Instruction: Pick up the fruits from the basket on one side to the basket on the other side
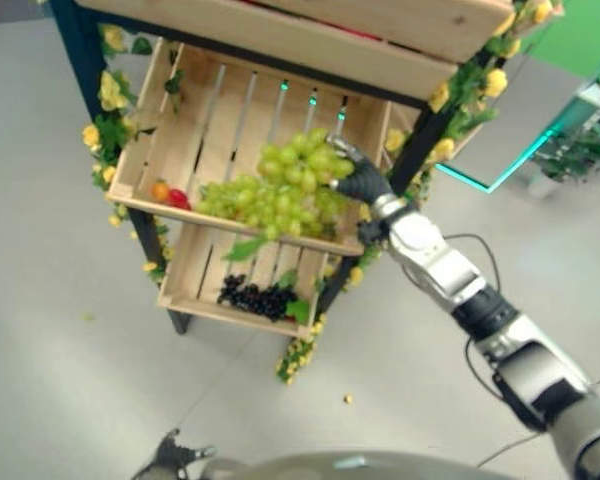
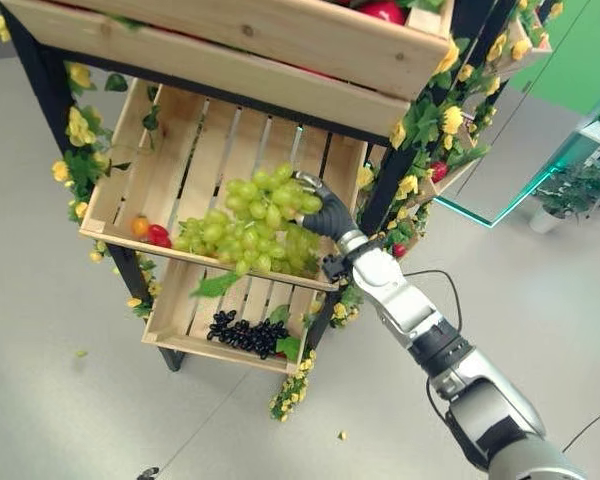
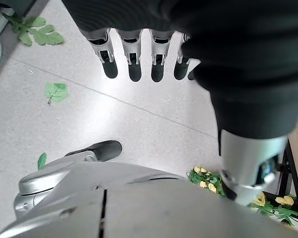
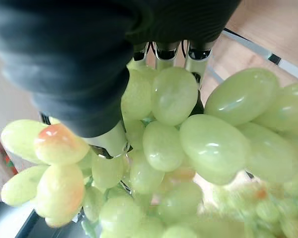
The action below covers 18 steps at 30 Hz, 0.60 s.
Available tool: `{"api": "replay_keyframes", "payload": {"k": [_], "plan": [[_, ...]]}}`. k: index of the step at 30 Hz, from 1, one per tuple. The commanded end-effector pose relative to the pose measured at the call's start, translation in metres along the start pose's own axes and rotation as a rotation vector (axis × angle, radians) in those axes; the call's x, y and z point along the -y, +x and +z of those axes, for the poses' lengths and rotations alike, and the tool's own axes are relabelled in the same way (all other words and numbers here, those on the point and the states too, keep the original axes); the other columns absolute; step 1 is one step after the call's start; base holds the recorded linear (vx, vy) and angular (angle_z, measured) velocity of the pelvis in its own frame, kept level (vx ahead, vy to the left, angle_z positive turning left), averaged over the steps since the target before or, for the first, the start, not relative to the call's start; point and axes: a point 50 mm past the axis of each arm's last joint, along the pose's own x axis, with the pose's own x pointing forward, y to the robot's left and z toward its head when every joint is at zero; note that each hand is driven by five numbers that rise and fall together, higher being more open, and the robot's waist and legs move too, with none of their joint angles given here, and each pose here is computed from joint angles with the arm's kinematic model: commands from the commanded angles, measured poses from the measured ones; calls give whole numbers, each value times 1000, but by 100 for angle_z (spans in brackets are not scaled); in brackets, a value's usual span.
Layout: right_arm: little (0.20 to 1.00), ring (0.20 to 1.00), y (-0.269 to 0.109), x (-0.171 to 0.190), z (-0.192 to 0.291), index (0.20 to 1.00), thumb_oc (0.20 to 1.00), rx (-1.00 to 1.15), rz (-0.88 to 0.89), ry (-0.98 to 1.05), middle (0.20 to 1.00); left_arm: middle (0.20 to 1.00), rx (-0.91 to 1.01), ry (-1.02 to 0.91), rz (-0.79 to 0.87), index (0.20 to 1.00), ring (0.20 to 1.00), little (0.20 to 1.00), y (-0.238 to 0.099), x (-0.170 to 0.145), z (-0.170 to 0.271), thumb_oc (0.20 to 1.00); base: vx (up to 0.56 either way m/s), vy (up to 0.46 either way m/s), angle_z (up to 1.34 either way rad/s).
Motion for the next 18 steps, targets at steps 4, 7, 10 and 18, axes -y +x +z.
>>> {"api": "replay_keyframes", "payload": {"k": [4,7,10,18], "plan": [[200,200,16,28,55,200,200,198,-13,-22,200,1000,-26,22,-78,1000,1000,1000,-2,21,-2,1000,3,-2,1],[200,200,20,40,67,200,200,217,-33,-70,200,1000,-30,25,-82,1000,1000,1000,-2,21,-4,1000,0,0,0],[200,200,27,54,78,200,200,223,-65,-98,200,1000,-35,18,-90,1000,1000,1000,-2,21,-5,1000,0,0,0],[200,200,40,87,91,200,200,198,-191,-137,200,1000,-50,3,-94,1000,1000,1000,-3,19,-10,1000,1,-4,2]]}}
